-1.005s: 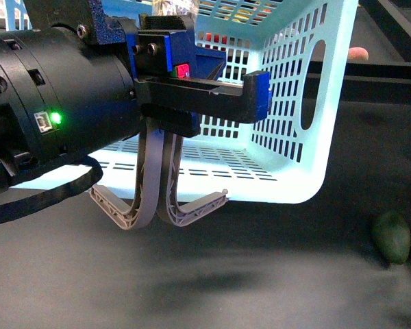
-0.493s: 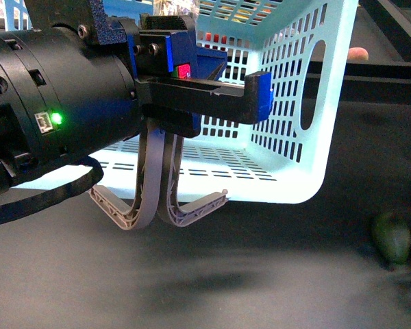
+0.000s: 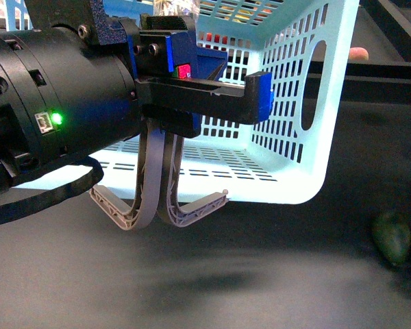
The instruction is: Pick mango with right arm and hold basket with left
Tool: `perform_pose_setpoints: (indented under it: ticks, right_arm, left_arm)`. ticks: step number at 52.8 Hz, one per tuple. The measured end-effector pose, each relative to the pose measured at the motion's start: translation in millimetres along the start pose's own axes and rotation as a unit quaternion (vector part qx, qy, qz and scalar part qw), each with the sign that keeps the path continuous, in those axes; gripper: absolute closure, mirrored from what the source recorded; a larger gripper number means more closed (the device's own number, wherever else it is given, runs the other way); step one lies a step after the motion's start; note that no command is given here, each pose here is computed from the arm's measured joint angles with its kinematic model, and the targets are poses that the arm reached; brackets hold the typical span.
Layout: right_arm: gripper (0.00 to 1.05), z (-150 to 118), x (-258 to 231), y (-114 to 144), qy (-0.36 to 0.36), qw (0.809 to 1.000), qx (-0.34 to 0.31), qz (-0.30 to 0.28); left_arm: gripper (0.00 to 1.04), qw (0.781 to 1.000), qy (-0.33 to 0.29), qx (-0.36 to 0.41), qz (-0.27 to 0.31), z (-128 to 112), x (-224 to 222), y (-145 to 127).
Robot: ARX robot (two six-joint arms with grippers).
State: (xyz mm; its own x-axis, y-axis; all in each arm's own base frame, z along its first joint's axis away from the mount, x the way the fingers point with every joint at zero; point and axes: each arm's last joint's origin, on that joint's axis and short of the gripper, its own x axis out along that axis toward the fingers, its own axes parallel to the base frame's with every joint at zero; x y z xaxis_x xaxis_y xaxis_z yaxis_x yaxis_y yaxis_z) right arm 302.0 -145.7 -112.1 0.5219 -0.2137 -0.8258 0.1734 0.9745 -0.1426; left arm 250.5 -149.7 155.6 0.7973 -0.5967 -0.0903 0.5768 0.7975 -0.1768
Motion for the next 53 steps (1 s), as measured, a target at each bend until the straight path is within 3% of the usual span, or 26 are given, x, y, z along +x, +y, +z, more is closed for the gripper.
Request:
perform_pose_setpoints:
  ticks: [7, 13, 25, 38, 53]
  right_arm:
    - [0.38, -2, -1, 1, 0.003, 1.0, 0.002, 0.003]
    - [0.45, -4, -2, -1, -0.001, 1.0, 0.006, 0.007]
    - [0.46, -3, -21, -2, -0.012, 0.999, 0.023, 0.032]
    - [0.46, 23, -70, 0, -0.07, 0.995, 0.037, 0.063]
    - [0.47, 64, -175, 40, -0.15, 0.973, 0.043, 0.168]
  left_arm:
    - [0.97, 1.0, 0.0, 0.0, 0.0, 0, 0, 0]
    - [0.97, 1.0, 0.0, 0.0, 0.0, 0, 0, 0]
    - [0.97, 1.0, 0.0, 0.0, 0.0, 0, 0, 0]
    - [0.97, 1.0, 0.0, 0.0, 0.0, 0, 0, 0]
    - [0.97, 1.0, 0.0, 0.0, 0.0, 0, 0, 0]
